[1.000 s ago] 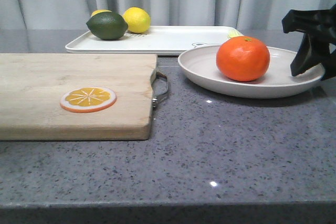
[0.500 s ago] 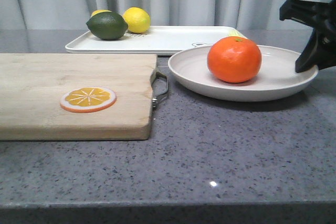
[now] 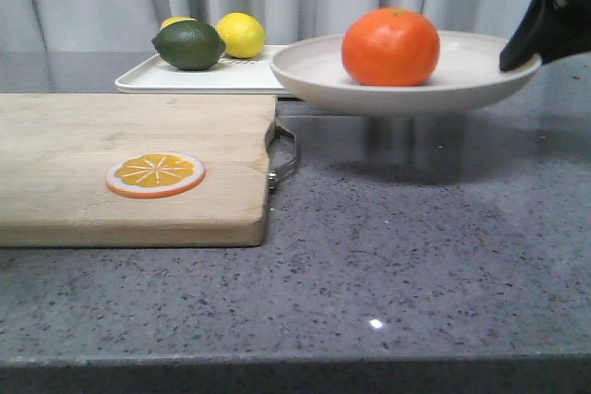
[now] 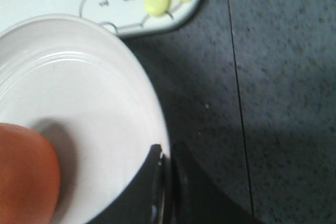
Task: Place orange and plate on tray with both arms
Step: 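Lift the plate with the right gripper and carry it over the white tray, then lower the plate onto the tray and open the right gripper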
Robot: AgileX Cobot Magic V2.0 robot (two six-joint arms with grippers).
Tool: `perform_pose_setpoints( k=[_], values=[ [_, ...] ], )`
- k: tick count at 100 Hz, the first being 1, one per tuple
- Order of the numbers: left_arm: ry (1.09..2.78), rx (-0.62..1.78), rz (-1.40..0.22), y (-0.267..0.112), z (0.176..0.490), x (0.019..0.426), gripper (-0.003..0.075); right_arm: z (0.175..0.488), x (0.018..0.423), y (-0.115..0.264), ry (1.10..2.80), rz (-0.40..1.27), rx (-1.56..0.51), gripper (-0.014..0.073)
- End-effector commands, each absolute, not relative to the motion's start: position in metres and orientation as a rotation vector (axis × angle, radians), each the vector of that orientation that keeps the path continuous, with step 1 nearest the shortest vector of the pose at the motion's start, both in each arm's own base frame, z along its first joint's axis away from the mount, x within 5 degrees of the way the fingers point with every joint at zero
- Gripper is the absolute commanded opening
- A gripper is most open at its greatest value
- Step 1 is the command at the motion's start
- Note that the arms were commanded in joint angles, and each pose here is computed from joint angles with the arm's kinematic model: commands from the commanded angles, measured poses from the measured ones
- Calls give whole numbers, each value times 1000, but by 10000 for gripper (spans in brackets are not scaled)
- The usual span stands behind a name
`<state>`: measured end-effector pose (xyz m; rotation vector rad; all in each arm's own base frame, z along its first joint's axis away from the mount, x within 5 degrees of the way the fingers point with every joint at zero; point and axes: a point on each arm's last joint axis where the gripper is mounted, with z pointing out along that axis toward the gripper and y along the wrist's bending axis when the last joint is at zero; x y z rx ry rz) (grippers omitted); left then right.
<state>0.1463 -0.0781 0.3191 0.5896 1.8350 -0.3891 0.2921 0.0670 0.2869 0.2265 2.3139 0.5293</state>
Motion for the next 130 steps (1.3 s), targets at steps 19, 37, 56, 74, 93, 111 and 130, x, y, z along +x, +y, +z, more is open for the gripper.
perform_pose_setpoints(
  k=[19, 37, 56, 74, 93, 111, 130],
  values=[
    [1782, 526, -387, -75, 332, 148, 564, 359, 333, 76, 2101, 587, 176, -99],
    [1782, 526, -387, -75, 332, 148, 564, 366, 378, 87, 2119, 592, 112, -100],
    [1782, 526, -387, -75, 332, 148, 564, 364, 422, 96, 2113, 592, 64, -100],
    [1782, 526, -387, -76, 332, 148, 564, 354, 458, 103, 2116, 601, 46, -100],
    [1783, 527, -388, -76, 332, 148, 564, 337, 486, 109, 2129, 608, 30, -100],
    [1783, 527, -388, -76, 332, 148, 564, 321, 502, 113, 2134, 606, -5, -100],
    [1783, 527, -388, -76, 332, 148, 564, 311, 509, 113, 2139, 623, 17, -100]
  ],
)
